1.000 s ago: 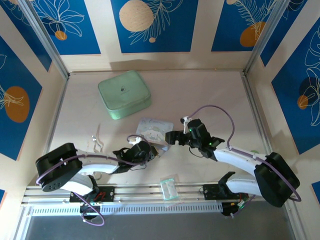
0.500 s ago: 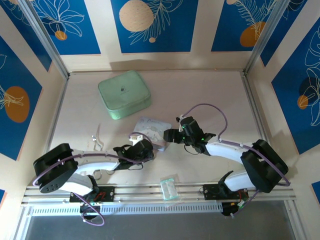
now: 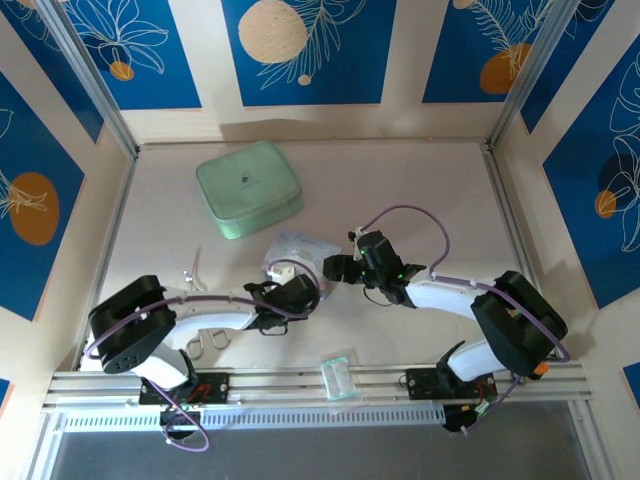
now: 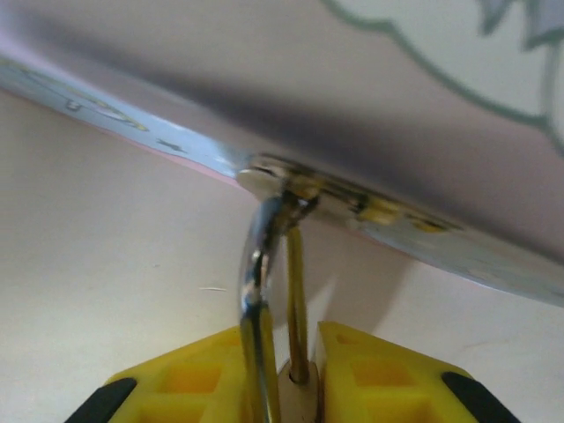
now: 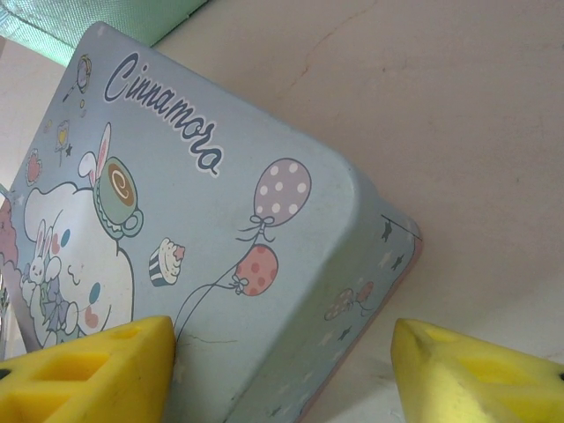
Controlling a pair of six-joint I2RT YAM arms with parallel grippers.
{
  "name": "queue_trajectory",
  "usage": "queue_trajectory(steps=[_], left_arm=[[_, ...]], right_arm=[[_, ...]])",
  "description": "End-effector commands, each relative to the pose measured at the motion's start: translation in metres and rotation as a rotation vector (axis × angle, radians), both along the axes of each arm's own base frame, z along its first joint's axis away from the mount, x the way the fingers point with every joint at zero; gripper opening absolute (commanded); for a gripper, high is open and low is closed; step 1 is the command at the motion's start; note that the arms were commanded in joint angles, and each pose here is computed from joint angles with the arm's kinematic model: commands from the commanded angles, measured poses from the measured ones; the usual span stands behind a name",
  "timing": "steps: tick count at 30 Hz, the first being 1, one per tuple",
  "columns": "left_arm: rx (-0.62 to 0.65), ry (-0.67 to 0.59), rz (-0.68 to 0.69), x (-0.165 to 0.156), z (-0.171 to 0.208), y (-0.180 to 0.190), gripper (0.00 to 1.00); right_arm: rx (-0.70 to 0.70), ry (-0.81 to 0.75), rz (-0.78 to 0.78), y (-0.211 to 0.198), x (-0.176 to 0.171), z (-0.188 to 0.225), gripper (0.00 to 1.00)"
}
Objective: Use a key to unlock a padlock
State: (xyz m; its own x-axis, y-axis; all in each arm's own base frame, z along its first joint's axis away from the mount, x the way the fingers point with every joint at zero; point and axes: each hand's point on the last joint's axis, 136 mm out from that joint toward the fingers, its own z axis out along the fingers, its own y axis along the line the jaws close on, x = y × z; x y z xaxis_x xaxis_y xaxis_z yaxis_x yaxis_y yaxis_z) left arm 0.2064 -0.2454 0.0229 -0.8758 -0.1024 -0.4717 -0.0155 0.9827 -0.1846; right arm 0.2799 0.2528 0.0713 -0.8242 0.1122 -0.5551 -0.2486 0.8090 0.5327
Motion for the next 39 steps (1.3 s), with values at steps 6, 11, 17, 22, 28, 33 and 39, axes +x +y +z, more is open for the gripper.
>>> queue_trajectory(steps=[6, 11, 17, 22, 28, 33, 39], left_arm=[[0.247, -0.019, -0.044, -0.004, 0.000, 0.032, 0.23], [0.304, -0.051, -0.070, -0.003, 0.004, 0.033, 0.25], [0.339, -0.070, -0.102, -0.008, 0.006, 0.024, 0.25], [0.408, -0.094, -0.120, -0.010, 0.010, 0.021, 0.25], [0.461, -0.108, -0.137, -0.016, 0.013, 0.014, 0.25], [0.459, -0.104, -0.138, -0.019, 0.016, 0.009, 0.27], [0.472, -0.084, -0.142, -0.025, 0.013, 0.009, 0.27]], right_arm=[[-0.103, 0.123, -0.015, -0.020, -0.017, -0.039, 0.65], [-0.071, 0.143, -0.019, -0.020, -0.017, -0.041, 0.65], [-0.051, 0.154, -0.034, -0.024, -0.016, -0.041, 0.65], [-0.048, 0.160, -0.032, -0.023, -0.018, -0.041, 0.65], [-0.050, 0.172, -0.035, -0.025, -0.020, -0.045, 0.65], [-0.048, 0.173, -0.040, -0.026, -0.021, -0.047, 0.65], [-0.051, 0.179, -0.041, -0.026, -0.021, -0.048, 0.65]])
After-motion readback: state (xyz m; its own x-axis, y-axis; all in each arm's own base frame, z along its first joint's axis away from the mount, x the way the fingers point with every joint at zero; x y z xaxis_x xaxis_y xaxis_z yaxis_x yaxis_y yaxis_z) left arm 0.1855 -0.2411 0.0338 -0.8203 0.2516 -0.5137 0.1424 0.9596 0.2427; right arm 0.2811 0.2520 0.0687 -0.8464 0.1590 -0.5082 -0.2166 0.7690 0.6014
